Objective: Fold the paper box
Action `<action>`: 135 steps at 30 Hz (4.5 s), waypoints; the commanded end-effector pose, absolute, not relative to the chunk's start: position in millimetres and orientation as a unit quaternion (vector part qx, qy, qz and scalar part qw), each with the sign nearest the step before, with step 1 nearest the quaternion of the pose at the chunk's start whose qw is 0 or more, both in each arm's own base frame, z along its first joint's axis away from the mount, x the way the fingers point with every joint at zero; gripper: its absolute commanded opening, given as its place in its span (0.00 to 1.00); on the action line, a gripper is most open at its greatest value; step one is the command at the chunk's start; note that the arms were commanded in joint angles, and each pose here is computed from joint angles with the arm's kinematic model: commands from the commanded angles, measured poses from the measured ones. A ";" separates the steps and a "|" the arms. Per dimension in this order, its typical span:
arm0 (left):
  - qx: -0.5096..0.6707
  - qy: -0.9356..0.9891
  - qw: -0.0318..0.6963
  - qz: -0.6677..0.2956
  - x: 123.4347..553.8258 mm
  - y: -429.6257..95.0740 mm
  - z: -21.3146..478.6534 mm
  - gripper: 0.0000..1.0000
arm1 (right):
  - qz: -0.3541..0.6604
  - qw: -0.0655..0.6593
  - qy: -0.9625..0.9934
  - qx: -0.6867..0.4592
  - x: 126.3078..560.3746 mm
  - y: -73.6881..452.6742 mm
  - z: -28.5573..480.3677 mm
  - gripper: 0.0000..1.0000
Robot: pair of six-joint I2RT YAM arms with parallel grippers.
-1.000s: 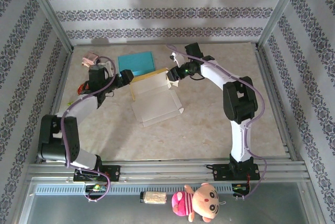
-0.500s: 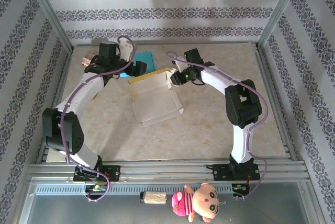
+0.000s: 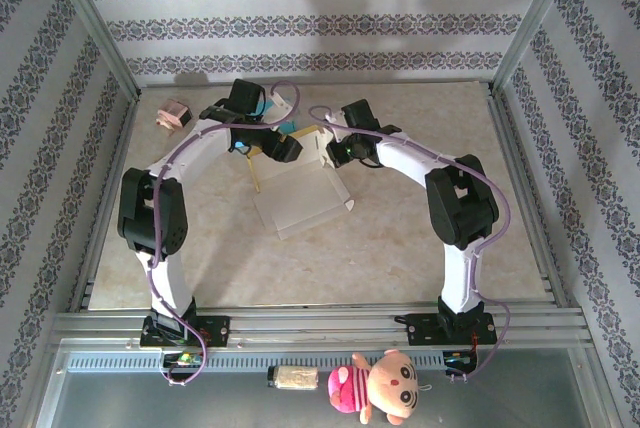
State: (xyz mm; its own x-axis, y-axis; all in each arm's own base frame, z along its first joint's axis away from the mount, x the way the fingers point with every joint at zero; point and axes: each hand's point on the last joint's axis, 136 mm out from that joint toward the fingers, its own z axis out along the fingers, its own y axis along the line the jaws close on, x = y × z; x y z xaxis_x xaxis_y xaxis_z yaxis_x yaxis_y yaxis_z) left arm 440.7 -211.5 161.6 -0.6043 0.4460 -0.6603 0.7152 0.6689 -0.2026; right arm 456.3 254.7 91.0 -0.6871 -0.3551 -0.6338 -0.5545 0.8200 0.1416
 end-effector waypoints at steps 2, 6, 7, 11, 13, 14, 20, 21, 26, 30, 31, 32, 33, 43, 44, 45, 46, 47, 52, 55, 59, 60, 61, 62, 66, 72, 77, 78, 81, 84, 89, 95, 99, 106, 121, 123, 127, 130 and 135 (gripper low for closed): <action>0.356 0.875 0.241 -0.223 423.5 -217.1 132.2 0.74 | 0.169 0.338 0.893 -0.243 461.0 262.0 113.0 0.09; 0.363 0.876 0.237 -0.215 419.9 -220.3 126.2 0.69 | 0.181 0.334 0.898 -0.220 460.3 268.0 114.2 0.14; 0.364 0.875 0.237 -0.213 419.6 -220.6 125.5 0.68 | 0.189 0.332 0.900 -0.210 459.8 270.0 114.6 0.17; 0.361 0.876 0.244 -0.208 421.3 -219.9 126.7 0.66 | 0.222 0.322 0.901 -0.186 454.5 276.6 116.8 0.21; 0.362 0.874 0.249 -0.207 422.3 -220.3 128.4 0.66 | 0.241 0.317 0.899 -0.181 450.2 281.2 120.1 0.25; 0.363 0.873 0.252 -0.209 422.4 -221.0 129.4 0.66 | 0.251 0.314 0.898 -0.178 448.2 283.4 121.5 0.27; 0.359 0.868 0.263 -0.221 423.1 -225.9 134.0 0.66 | 0.305 0.303 0.880 -0.202 438.2 294.4 119.2 0.34; 0.359 0.868 0.263 -0.220 423.1 -225.9 134.0 0.66 | 0.313 0.301 0.875 -0.216 436.3 294.7 118.3 0.34; 0.359 0.869 0.263 -0.216 423.1 -224.3 133.2 0.66 | 0.380 0.281 0.835 -0.282 425.8 294.1 121.6 0.42; 0.356 0.869 0.267 -0.214 424.5 -223.9 134.3 0.66 | 0.407 0.281 0.823 -0.280 430.7 288.0 124.5 0.41; 0.356 0.869 0.269 -0.215 425.0 -224.5 135.1 0.66 | 0.411 0.283 0.822 -0.275 433.0 286.6 124.1 0.39; 0.356 0.869 0.269 -0.216 424.9 -225.0 135.1 0.66 | 0.410 0.283 0.824 -0.271 434.8 285.4 122.3 0.37; 0.355 0.868 0.270 -0.217 425.2 -225.2 135.5 0.66 | 0.405 0.286 0.826 -0.268 437.1 283.9 120.1 0.34; 0.355 0.869 0.273 -0.210 425.6 -223.2 136.2 0.66 | 0.511 0.302 0.764 -0.254 431.6 296.5 139.2 0.50; 0.355 0.869 0.272 -0.209 425.7 -223.4 135.5 0.66 | 0.514 0.302 0.762 -0.252 431.8 296.2 139.0 0.50; 0.355 0.869 0.273 -0.209 426.1 -223.5 135.6 0.66 | 0.518 0.301 0.761 -0.249 432.7 295.0 137.7 0.50; 0.354 0.869 0.274 -0.210 426.7 -223.7 136.3 0.66 | 0.520 0.300 0.761 -0.245 434.0 293.0 135.9 0.50; 0.354 0.869 0.274 -0.210 427.0 -223.9 136.1 0.66 | 0.523 0.300 0.760 -0.240 435.3 291.6 135.1 0.50; 0.353 0.869 0.278 -0.208 428.1 -223.9 138.6 0.65 | 0.540 0.311 0.753 -0.211 448.4 282.1 135.0 0.43; 0.353 0.868 0.280 -0.207 428.4 -223.5 139.7 0.65 | 0.533 0.311 0.762 -0.194 456.4 280.8 129.5 0.29; 0.356 0.868 0.280 -0.204 427.8 -223.8 139.9 0.65 | 0.541 0.300 0.763 -0.188 457.8 280.6 126.4 0.26; 0.356 0.868 0.280 -0.204 427.7 -223.9 140.5 0.65 | 0.539 0.302 0.763 -0.189 457.2 280.1 126.6 0.26; 0.356 0.868 0.279 -0.203 427.8 -223.5 139.9 0.65 | 0.537 0.307 0.763 -0.189 457.2 278.9 127.3 0.26; 0.355 0.868 0.281 -0.204 428.1 -223.3 140.7 0.65 | 0.536 0.308 0.763 -0.189 456.7 277.7 128.0 0.26; 0.356 0.867 0.282 -0.205 428.7 -225.4 141.7 0.65 | 0.533 0.302 0.769 -0.180 458.6 274.0 124.5 0.16; 0.355 0.867 0.284 -0.206 428.9 -226.9 143.0 0.65 | 0.456 0.294 0.829 -0.134 474.6 257.9 87.9 0.03; 0.355 0.869 0.280 -0.203 427.7 -225.9 139.7 0.65 | 0.419 0.282 0.854 -0.123 479.3 256.1 70.9 0.09; 0.355 0.869 0.278 -0.203 427.6 -225.8 138.7 0.65 | 0.412 0.279 0.858 -0.128 478.7 258.4 68.7 0.11; 0.353 0.871 0.277 -0.203 427.8 -225.6 135.7 0.65 | 0.389 0.272 0.867 -0.154 476.5 267.1 64.7 0.15; 0.349 0.873 0.273 -0.202 428.4 -225.0 131.1 0.65 | 0.390 0.265 0.865 -0.170 474.6 274.6 65.0 0.19; 0.302 0.901 0.278 -0.140 443.9 -203.0 109.9 0.62 | 0.391 0.259 0.862 -0.193 468.4 279.3 66.6 0.28; 0.244 0.904 0.329 -0.120 453.8 -189.8 110.4 0.64 | 0.377 0.248 0.863 -0.228 461.4 290.2 67.5 0.31; 0.200 0.896 0.377 -0.120 454.7 -175.1 138.0 0.75 | 0.358 0.241 0.868 -0.246 460.2 296.2 67.7 0.31; 0.102 0.946 0.288 -0.111 445.3 -116.4 108.4 0.75 | 0.356 0.226 0.866 -0.266 458.5 308.5 71.5 0.31; 0.097 0.964 0.074 -0.236 394.4 -115.4 36.9 0.67 | 0.332 0.186 0.876 -0.295 446.4 325.8 60.7 0.32; 0.100 0.968 0.069 -0.218 393.0 -109.9 32.0 0.60 | 0.328 0.183 0.877 -0.299 445.0 326.9 61.2 0.32; 0.120 0.967 0.074 -0.213 392.4 -109.7 35.2 0.50 | 0.330 0.184 0.874 -0.306 441.7 331.1 66.5 0.32; 0.147 0.965 0.072 -0.206 388.9 -112.0 38.3 0.44 | 0.328 0.190 0.875 -0.302 443.3 330.7 74.7 0.32; 0.197 0.964 0.076 -0.159 384.8 -111.7 42.1 0.38 | 0.313 0.217 0.875 -0.299 448.3 323.1 100.4 0.33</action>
